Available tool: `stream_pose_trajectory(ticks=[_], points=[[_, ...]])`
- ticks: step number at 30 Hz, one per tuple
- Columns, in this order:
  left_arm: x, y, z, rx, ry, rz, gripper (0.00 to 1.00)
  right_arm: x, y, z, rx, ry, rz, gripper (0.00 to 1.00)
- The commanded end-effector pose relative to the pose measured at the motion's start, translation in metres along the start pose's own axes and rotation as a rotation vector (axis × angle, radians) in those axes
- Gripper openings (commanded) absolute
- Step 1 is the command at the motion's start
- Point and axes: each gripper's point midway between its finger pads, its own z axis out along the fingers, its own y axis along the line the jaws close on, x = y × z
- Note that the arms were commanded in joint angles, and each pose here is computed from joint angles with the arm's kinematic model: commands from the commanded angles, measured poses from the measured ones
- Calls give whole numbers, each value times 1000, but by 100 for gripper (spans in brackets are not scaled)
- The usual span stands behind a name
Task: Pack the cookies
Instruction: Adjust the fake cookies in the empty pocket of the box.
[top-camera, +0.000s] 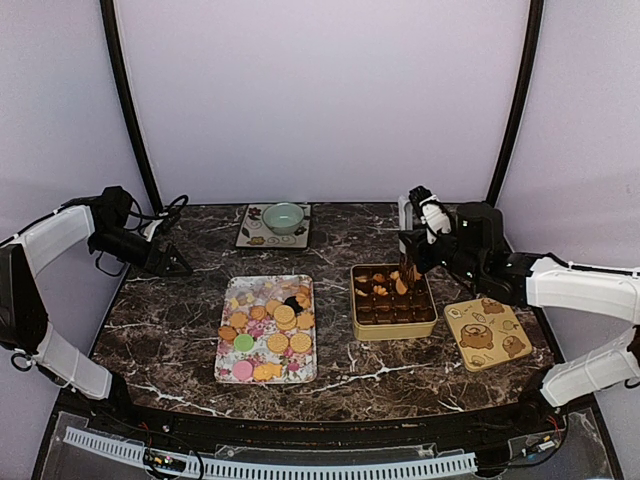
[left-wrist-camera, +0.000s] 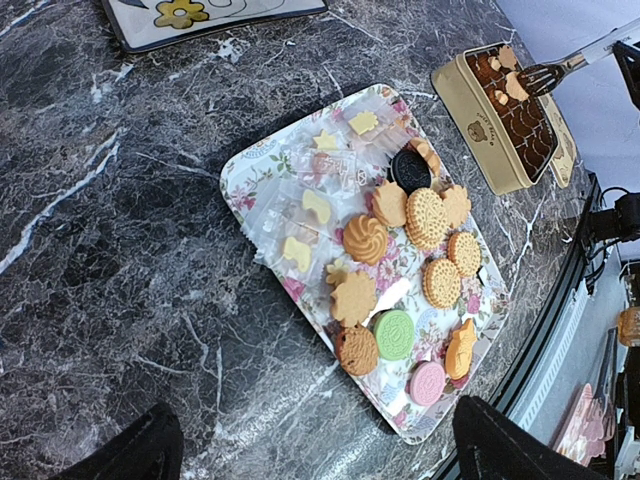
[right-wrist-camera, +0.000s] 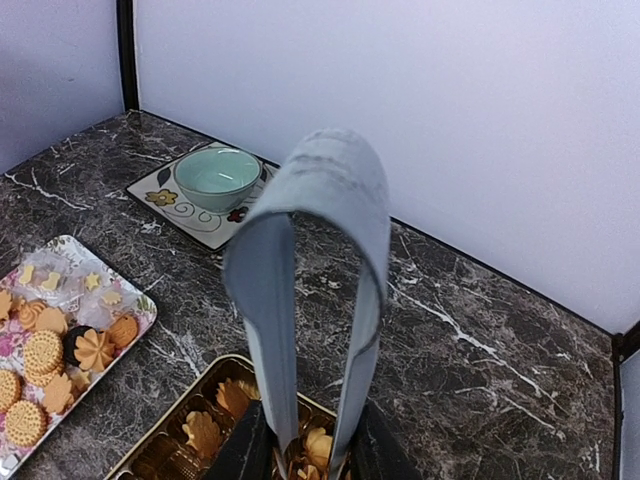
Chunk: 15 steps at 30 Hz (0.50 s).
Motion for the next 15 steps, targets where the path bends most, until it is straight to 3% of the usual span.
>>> stream_pose_trajectory(ticks=[1,7,15], points=[[0,-4,-5,15,0,-4,97,-35,-1,-10,-22,-95,-33,18],[0,-5,-6,12,1,-6,97,-41,12,-12,-121,-101,-114,8],[-1,-4,-6,5,0,-12,97,-38,20,-6,-210,-58,-184,4]])
